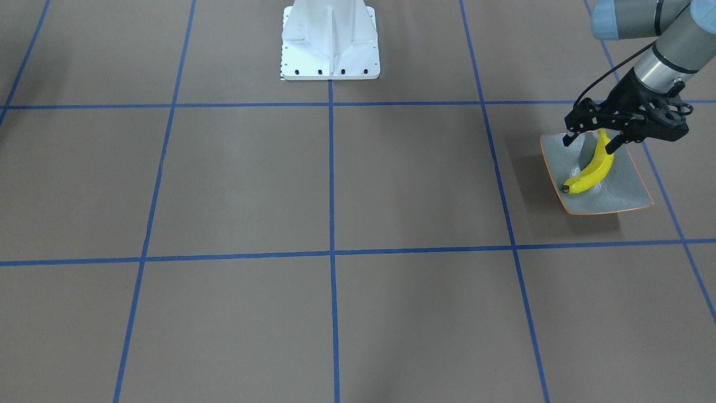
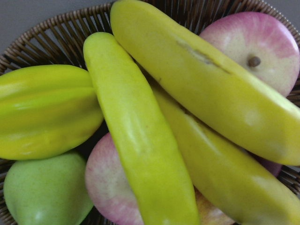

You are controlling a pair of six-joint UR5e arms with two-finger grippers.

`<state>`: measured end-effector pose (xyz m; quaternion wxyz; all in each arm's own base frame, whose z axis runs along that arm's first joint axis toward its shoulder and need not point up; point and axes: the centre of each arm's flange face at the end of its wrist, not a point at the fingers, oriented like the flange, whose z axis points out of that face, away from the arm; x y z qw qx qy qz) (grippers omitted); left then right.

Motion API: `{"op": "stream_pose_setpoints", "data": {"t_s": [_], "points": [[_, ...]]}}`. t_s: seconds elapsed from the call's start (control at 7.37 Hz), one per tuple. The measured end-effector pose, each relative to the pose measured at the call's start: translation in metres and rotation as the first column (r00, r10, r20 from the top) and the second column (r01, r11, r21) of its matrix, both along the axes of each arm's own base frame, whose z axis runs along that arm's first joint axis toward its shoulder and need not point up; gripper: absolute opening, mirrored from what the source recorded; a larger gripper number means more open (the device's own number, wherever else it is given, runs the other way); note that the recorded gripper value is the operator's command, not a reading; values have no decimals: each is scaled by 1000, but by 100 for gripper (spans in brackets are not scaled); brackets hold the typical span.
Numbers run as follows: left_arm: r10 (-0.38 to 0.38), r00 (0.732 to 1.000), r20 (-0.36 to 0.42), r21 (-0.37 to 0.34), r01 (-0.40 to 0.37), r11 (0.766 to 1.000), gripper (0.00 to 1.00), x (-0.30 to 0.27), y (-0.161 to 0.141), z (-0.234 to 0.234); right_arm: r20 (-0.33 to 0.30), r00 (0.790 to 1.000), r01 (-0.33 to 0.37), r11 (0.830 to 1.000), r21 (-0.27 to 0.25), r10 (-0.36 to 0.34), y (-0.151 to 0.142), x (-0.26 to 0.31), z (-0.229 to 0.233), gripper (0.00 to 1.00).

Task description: Transfer all bananas from basket to plate

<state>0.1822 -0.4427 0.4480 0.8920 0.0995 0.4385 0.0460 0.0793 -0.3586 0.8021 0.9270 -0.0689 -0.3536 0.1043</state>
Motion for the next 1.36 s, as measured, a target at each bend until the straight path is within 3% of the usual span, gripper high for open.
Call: {"op": "stream_pose_setpoints", "data": {"t_s": [0.27,0.81,1.36], "points": [[-3,1000,-2,3,3,1000,100,-2,1,-2,1,1000,1,1000,-2,-1,1,0,1,0],[-5,1000,-5,9,5,1000,100,-4,3,-5,41,999,18,999,43,-19,-3,-1,-9,0],[2,1000,-7,9,-2,1000,100,0,2,-6,67,997,-52,989,136,43,-10,34,-45,0]]}}
